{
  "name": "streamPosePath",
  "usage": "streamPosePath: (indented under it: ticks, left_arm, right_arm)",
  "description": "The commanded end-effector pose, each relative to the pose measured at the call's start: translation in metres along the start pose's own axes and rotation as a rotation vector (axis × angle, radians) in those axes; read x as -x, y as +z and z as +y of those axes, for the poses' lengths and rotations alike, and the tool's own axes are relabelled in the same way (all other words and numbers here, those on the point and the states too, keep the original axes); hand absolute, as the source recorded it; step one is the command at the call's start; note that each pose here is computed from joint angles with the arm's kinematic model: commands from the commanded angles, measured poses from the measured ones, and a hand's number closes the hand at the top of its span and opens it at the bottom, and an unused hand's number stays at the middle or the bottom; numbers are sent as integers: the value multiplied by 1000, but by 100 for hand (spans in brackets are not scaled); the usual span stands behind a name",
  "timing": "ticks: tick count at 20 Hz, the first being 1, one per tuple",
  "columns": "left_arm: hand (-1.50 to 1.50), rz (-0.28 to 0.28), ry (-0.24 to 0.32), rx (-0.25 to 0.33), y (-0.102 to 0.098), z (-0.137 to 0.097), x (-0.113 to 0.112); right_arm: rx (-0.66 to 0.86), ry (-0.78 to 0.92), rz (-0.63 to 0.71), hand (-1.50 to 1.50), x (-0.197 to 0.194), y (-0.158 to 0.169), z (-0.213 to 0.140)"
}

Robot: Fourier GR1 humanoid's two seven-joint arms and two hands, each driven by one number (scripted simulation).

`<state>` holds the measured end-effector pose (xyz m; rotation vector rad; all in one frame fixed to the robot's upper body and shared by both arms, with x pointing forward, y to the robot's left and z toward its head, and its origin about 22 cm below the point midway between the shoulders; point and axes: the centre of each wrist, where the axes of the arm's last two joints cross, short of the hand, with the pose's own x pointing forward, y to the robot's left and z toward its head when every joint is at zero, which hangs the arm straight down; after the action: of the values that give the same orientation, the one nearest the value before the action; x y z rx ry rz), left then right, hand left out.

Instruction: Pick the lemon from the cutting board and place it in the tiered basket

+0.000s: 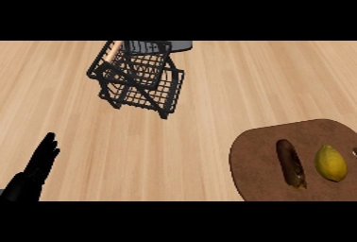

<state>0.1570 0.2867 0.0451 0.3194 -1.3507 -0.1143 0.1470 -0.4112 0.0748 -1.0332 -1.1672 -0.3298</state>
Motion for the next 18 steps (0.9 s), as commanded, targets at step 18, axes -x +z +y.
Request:
streamPosePath:
  ticks: [18]
  left_arm:
    - [0, 49, 120, -32, 42, -28, 9]
  right_arm:
    - [1, 593, 260, -150, -48, 32, -5]
